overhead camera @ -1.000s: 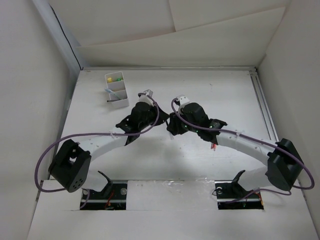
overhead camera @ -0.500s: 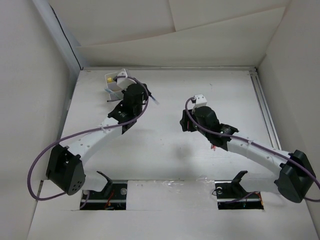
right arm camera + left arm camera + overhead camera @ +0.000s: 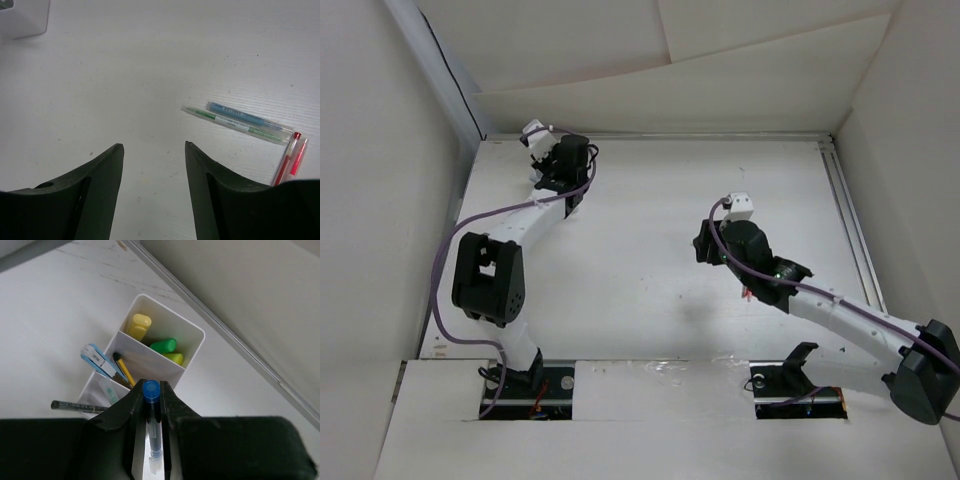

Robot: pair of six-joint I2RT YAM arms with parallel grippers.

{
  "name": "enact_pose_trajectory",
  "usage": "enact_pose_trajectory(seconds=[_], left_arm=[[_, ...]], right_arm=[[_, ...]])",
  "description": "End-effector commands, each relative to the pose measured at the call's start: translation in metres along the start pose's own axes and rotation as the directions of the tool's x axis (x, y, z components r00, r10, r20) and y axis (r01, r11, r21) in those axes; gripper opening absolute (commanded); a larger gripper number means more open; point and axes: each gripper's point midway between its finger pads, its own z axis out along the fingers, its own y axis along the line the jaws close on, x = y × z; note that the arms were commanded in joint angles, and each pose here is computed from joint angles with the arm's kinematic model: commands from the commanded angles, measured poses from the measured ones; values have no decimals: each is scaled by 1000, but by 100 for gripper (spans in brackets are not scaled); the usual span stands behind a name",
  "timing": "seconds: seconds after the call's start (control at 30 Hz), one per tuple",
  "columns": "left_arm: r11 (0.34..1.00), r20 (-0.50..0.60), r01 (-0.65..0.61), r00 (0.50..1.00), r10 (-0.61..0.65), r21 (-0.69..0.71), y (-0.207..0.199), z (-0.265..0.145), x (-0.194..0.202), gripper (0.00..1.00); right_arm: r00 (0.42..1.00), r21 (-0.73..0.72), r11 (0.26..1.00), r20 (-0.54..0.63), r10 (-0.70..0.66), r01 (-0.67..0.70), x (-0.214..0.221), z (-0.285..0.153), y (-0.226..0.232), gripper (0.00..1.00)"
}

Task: Sort the stationery into containers
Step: Place the pen in the storage box.

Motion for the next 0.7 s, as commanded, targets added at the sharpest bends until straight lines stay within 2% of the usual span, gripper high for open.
enact_pose_trajectory(seconds=[0.0, 0.33, 0.67], left_arm=[[996, 119, -42, 992, 51, -77, -1, -2, -39, 0], [965, 214, -161, 955, 205, -207, 8, 14, -56, 0], [962, 237, -176, 945, 225, -210, 7, 18, -54, 0]], right_arm=[[999, 5, 1000, 44, 29, -29, -10, 1, -1, 58], [999, 4, 999, 42, 32, -33, -11, 2, -2, 58], [999, -32, 999, 40, 37, -36, -10, 0, 4, 58]])
